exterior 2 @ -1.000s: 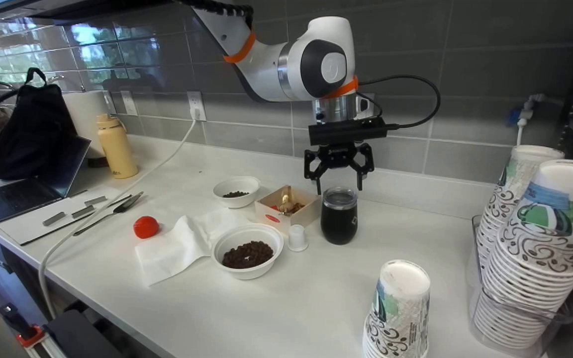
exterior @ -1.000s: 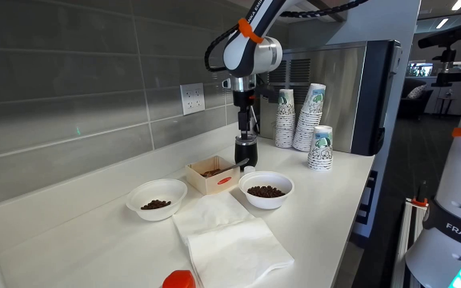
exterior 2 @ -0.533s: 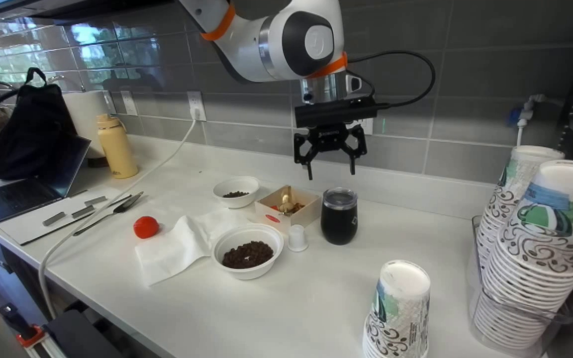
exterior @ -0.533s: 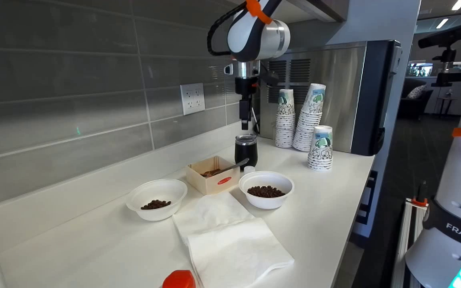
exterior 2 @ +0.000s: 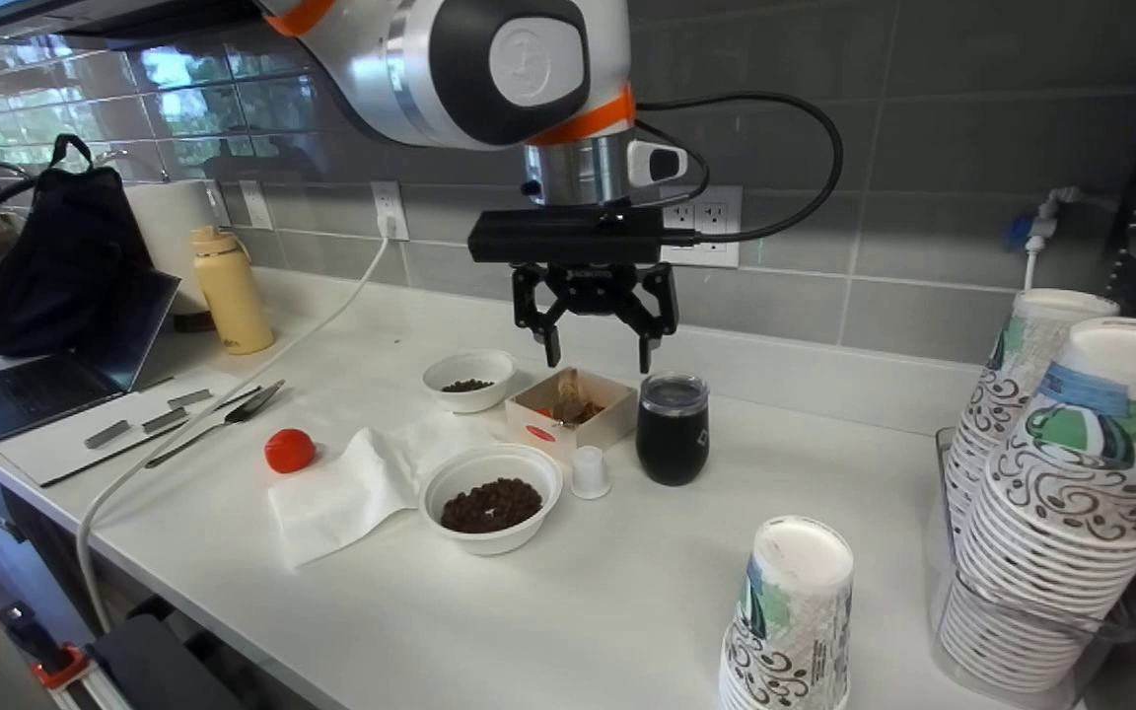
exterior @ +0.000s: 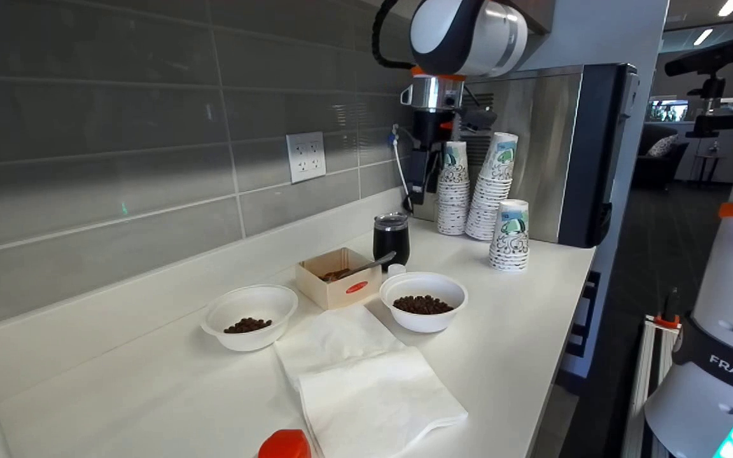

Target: Put the clear lid on top of the black thermos.

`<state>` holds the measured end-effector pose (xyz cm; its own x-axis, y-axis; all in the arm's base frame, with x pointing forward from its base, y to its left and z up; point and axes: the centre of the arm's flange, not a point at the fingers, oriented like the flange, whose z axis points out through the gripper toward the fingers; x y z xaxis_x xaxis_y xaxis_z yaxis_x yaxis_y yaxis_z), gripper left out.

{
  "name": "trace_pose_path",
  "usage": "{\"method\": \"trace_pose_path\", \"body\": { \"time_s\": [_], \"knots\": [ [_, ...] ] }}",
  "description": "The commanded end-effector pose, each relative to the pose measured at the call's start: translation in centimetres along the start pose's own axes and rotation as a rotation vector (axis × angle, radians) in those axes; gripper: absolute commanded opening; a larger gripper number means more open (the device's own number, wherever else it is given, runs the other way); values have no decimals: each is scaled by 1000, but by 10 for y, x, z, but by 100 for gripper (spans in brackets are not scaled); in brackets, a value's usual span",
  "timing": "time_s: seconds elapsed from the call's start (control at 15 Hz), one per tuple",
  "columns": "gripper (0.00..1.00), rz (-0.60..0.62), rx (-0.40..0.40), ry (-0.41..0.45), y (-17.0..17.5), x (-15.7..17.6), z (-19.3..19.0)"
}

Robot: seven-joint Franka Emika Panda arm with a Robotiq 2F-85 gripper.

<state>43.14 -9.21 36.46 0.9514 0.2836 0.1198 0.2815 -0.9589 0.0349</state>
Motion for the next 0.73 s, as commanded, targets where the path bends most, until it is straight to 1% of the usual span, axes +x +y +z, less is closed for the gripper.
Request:
{"method": "trace_pose_path", "body": {
  "time_s": [0.0,0.33,0.67],
  "knots": [
    [100,155,-23,106,-20,-47,-34],
    [100,251,-44,156,-25,-65,-53],
    [100,275,-58,194,-29,-69,-63]
  ]
}}
